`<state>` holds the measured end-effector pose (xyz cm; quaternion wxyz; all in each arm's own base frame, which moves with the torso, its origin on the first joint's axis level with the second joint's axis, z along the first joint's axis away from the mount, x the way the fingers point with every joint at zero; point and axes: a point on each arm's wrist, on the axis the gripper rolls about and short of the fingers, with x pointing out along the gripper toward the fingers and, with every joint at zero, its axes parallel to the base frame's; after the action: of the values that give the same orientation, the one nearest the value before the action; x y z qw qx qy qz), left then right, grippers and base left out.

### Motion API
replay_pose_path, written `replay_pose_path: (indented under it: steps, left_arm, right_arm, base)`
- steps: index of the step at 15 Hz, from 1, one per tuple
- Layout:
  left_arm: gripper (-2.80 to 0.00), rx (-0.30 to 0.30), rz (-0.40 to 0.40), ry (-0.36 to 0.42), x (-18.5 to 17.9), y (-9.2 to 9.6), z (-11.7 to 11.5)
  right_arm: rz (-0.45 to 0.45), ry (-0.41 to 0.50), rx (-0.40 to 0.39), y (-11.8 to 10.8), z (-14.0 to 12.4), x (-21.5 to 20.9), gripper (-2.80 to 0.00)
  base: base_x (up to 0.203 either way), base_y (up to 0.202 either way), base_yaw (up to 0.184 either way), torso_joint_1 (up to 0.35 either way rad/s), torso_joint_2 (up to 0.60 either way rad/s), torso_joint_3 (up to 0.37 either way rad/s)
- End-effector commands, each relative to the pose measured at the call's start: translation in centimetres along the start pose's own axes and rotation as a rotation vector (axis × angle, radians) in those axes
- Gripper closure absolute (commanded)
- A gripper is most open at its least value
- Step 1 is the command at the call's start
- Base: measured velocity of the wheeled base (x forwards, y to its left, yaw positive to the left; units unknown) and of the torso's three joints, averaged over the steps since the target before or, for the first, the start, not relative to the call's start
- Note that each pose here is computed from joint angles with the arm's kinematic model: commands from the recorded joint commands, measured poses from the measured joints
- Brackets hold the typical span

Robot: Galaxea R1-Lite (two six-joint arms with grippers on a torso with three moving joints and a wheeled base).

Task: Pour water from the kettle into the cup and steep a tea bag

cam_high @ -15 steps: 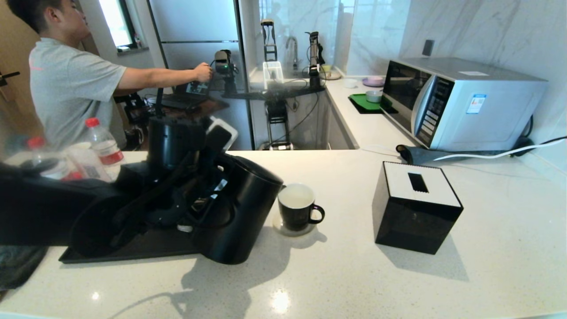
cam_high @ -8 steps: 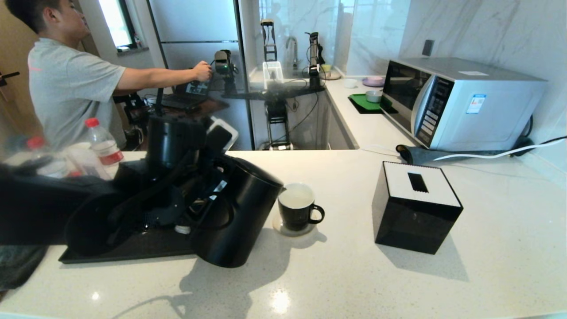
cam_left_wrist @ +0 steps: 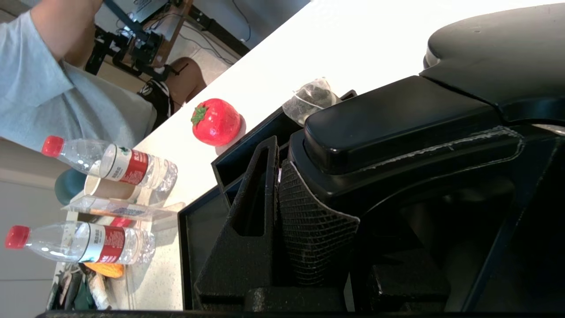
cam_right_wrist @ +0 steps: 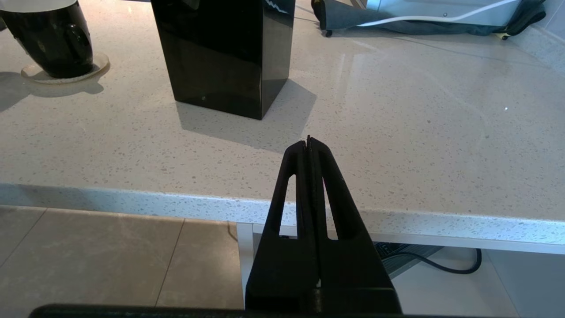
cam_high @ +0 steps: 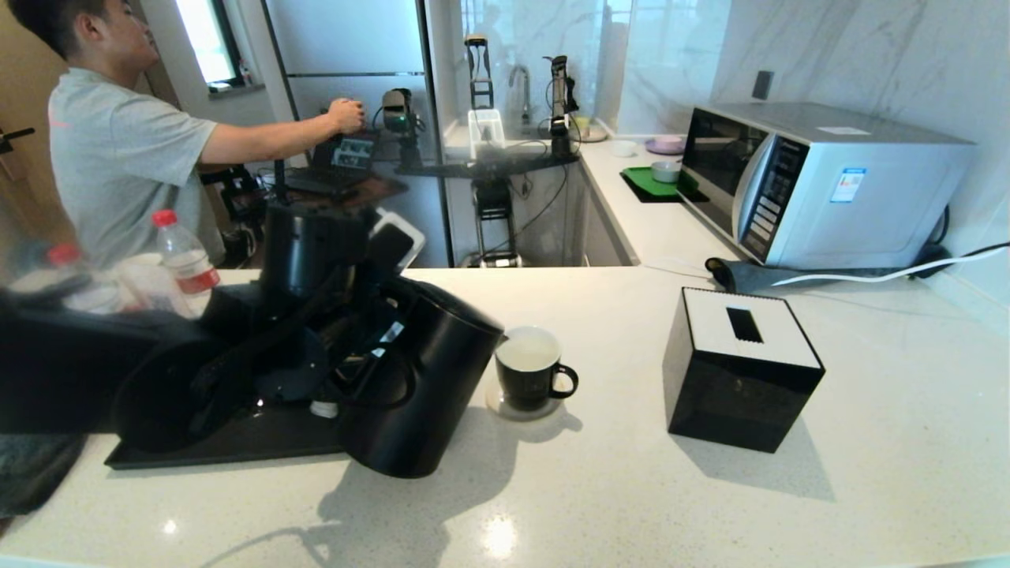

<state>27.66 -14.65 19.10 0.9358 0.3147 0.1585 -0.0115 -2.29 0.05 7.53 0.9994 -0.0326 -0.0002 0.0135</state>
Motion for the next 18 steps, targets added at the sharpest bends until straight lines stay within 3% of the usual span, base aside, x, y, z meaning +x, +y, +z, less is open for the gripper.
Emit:
replay_pose_path:
  steps: [1, 18]
  left_arm:
    - [0.00, 0.005, 0.001, 0.004, -0.1, 0.0, 0.1]
    - [0.00, 0.045, -0.038, 0.045, -0.4, 0.2, 1.4]
  right_arm:
    - [0.001, 0.001, -0.001, 0.0, 0.0, 0.0, 0.00]
    - [0.001, 0.001, -0.001, 0.0, 0.0, 0.0, 0.00]
  base:
    - [0.000, 0.000, 0.000, 0.000, 0.00, 0.000]
    - [0.000, 0.000, 0.000, 0.000, 0.00, 0.000]
